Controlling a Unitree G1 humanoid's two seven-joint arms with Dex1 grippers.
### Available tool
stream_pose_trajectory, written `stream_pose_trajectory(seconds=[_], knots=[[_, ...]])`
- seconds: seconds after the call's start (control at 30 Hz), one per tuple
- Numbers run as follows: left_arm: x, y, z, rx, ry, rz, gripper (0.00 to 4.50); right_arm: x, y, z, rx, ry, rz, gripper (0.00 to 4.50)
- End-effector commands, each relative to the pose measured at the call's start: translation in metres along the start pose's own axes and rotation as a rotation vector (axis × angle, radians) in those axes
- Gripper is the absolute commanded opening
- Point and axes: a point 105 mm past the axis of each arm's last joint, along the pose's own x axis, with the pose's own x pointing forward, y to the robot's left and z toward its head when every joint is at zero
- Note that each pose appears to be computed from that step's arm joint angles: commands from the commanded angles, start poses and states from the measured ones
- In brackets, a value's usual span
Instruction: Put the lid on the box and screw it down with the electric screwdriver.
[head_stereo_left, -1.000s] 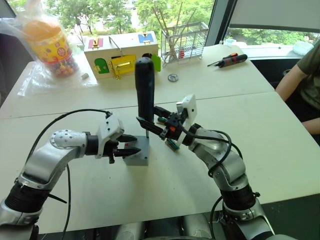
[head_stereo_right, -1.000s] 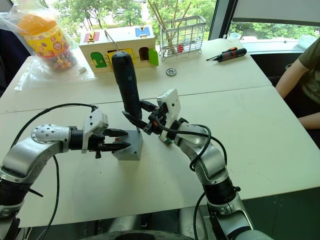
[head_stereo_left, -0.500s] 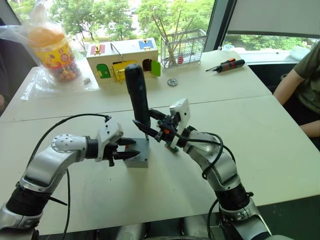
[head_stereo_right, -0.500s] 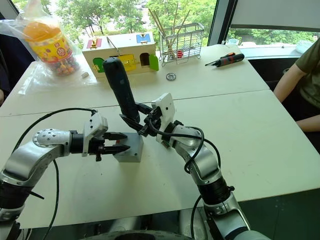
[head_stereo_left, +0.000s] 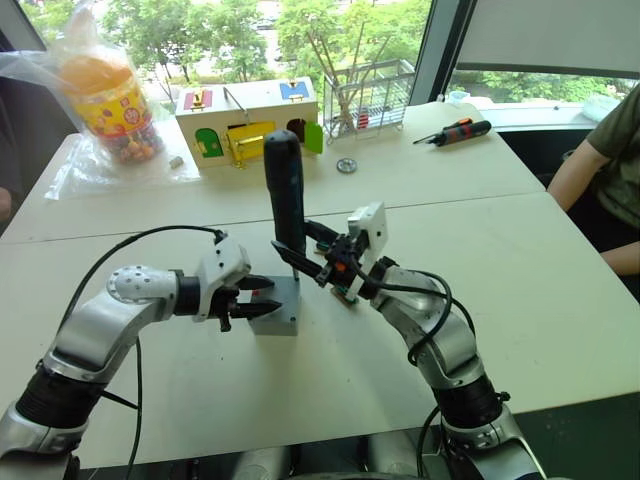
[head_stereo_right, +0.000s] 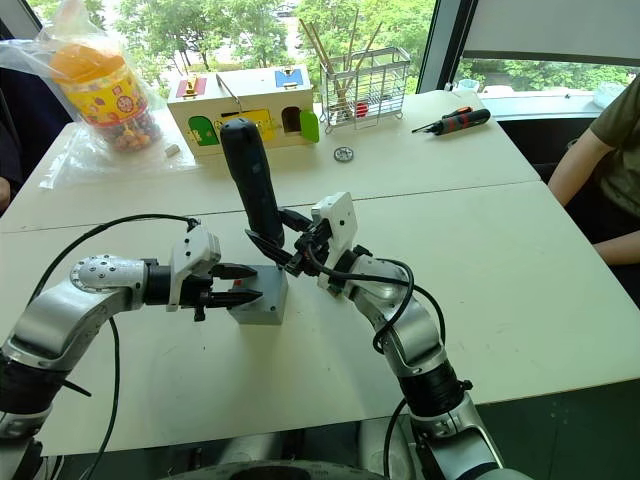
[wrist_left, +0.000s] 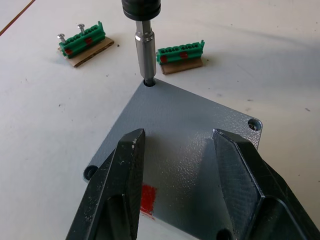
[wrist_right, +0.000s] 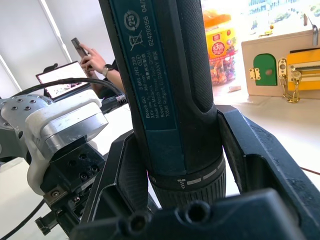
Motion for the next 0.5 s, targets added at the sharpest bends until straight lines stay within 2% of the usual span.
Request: stream_pose_trajectory(seconds=[0.03, 0.5], knots=[[0.0032, -0.0011, -0.0094, -0.020, 0.034, -0.007, 2.15, -0.0088, 0.0055, -0.0458, 0.067, 0.165, 0.010, 1.79], [0.0035, -0.0006, -0.0123, -0.026, 0.042, -0.009, 2.15, -0.0101, 0.0013, -0.0490, 0.108, 0.166, -0.018, 1.79]])
